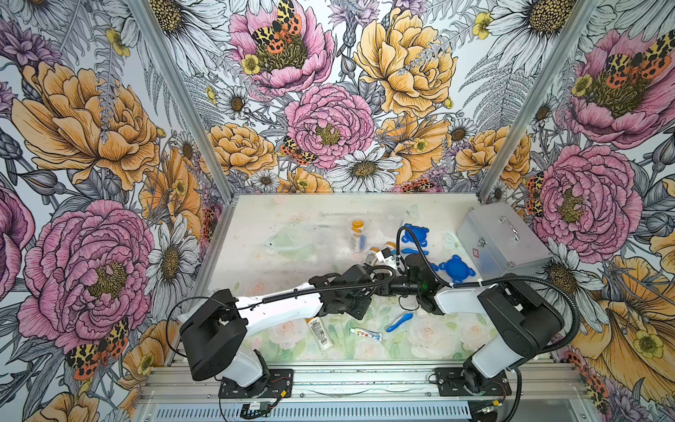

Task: Pack away toiletry kits
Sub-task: Pick up the toiletry item from the center of the board, then place the toiletry item into the container.

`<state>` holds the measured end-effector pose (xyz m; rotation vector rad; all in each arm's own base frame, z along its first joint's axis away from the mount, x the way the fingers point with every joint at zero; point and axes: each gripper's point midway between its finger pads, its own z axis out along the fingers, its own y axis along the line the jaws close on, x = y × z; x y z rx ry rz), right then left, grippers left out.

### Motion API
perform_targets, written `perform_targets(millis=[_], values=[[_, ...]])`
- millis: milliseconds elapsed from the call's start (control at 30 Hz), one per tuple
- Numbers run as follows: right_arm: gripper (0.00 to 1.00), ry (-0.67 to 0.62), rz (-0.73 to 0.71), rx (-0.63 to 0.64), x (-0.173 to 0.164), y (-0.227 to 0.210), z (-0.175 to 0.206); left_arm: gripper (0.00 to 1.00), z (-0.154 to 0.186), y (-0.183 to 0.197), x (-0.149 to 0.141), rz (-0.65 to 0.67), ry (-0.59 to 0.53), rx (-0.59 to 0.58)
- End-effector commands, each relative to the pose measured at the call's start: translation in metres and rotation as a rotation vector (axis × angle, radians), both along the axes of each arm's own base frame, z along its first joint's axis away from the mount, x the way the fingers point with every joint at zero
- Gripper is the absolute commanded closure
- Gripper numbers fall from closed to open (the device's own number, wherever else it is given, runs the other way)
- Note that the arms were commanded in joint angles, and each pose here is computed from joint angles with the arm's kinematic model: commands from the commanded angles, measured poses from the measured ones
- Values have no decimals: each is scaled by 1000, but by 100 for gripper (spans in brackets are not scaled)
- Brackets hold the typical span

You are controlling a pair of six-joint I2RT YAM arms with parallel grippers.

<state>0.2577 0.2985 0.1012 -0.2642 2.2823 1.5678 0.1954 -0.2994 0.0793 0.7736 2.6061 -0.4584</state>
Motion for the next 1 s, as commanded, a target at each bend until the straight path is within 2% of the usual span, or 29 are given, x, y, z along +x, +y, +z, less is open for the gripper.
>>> perform_targets(millis=[0,200,233,333,433,500,667,967], values=[[75,-58,24,52,4,11,19,100,7,-4,2,6,-25,-41],[93,-63,34,50,5,15,20,100,10,0,12,45,-45,-40],[95,-69,36,46,6,15,21,93,10,1,12,50,-44,-43],[100,-106,33,-28,12,13,22,60,12,8,15,82,-34,-62],[100,-209,15,-235,27,1,28,37,15,23,19,148,-18,-114],[100,-296,-9,-362,44,-10,41,27,18,37,23,209,-7,-156],[100,-433,-66,-511,91,-19,74,22,19,68,25,298,-3,-194],[100,-610,-213,-616,177,-6,122,19,15,79,18,315,-3,-183]])
